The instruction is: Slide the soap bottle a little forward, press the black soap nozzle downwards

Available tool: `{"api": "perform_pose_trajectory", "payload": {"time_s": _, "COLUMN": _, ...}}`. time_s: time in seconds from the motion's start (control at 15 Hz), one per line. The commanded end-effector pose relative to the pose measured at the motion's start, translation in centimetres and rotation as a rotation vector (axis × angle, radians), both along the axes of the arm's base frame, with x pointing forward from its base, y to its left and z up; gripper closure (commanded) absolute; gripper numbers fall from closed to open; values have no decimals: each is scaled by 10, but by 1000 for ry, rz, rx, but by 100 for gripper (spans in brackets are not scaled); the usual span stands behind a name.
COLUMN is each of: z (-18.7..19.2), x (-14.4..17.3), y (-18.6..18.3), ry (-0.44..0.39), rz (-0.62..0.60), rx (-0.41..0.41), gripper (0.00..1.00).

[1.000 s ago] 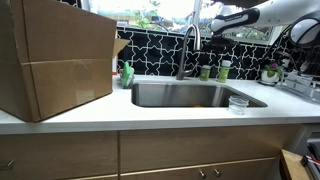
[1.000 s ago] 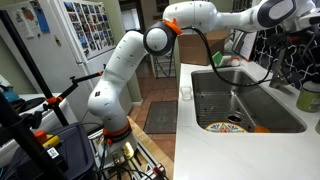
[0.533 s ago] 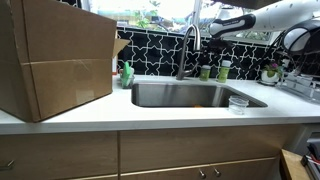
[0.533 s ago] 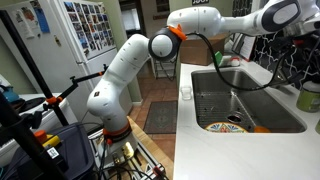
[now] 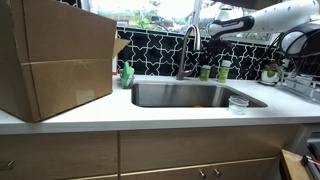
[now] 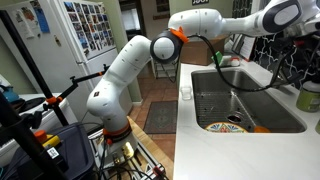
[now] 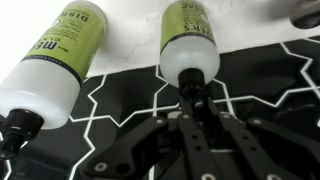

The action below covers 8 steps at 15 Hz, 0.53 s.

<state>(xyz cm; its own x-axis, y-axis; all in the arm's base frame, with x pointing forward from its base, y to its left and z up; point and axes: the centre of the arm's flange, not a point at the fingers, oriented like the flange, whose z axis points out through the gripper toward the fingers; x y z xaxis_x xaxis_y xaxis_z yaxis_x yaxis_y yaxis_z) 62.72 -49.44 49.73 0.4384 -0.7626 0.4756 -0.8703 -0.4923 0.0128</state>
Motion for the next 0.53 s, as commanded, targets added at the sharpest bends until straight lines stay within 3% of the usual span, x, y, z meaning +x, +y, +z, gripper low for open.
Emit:
{"api": "perform_pose_trajectory", "payload": {"time_s": 0.0, "z": 6, "x": 9, "y": -14, "ry": 11, "rz": 13, "rx": 25, "gripper": 96}}
{"api": "perform_pose_trajectory", "payload": {"time_s": 0.47, "z": 8, "x": 0, "y": 0, "ry": 44, "rz": 35, "rx": 32, "gripper": 96}}
